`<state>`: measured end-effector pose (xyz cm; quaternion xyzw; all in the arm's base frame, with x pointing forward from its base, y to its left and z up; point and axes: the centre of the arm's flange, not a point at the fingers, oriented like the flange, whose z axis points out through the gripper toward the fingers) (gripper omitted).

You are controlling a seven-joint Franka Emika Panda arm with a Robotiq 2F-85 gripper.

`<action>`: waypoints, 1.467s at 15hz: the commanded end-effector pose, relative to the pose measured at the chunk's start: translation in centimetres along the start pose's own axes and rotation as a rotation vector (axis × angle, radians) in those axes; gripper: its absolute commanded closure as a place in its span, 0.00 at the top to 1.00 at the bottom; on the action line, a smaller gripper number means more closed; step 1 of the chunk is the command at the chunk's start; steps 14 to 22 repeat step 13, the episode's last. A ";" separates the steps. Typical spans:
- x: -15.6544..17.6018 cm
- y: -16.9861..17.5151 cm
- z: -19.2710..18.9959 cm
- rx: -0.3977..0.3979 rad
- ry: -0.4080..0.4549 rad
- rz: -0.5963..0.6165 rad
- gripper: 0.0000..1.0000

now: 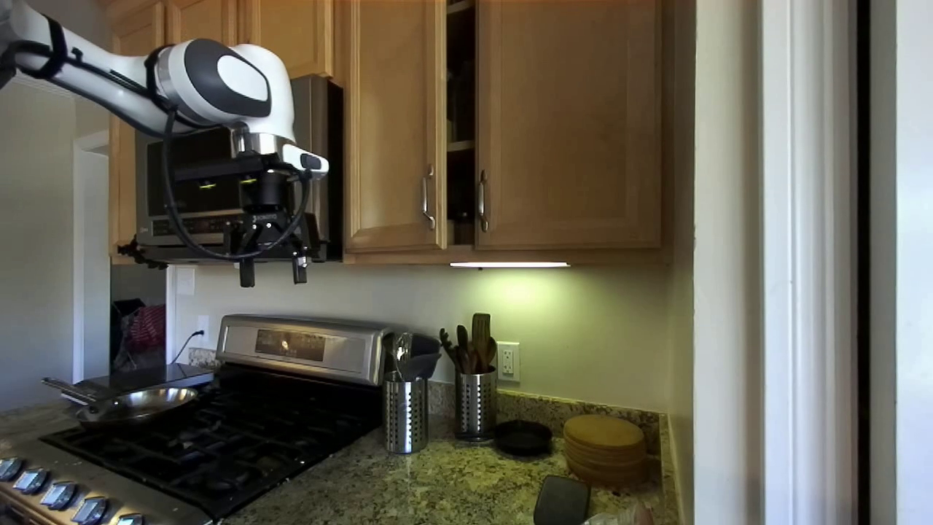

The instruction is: Close the drawer on the right side of the microwave

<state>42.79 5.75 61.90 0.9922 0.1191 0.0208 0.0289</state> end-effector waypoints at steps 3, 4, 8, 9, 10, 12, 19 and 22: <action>-2.8 -1.1 2.7 0.026 -0.007 0.214 1.00; -3.0 -1.1 2.9 0.024 -0.012 0.239 1.00; -1.8 -0.7 2.6 0.014 -0.045 0.219 1.00; -1.9 -0.7 2.6 0.014 -0.044 0.222 1.00; -2.0 -0.7 2.6 0.014 -0.043 0.225 1.00; -2.0 -0.7 2.5 0.013 -0.041 0.228 1.00; -2.0 -0.7 2.5 0.013 -0.041 0.229 1.00; -2.0 -0.7 2.5 0.013 -0.041 0.229 1.00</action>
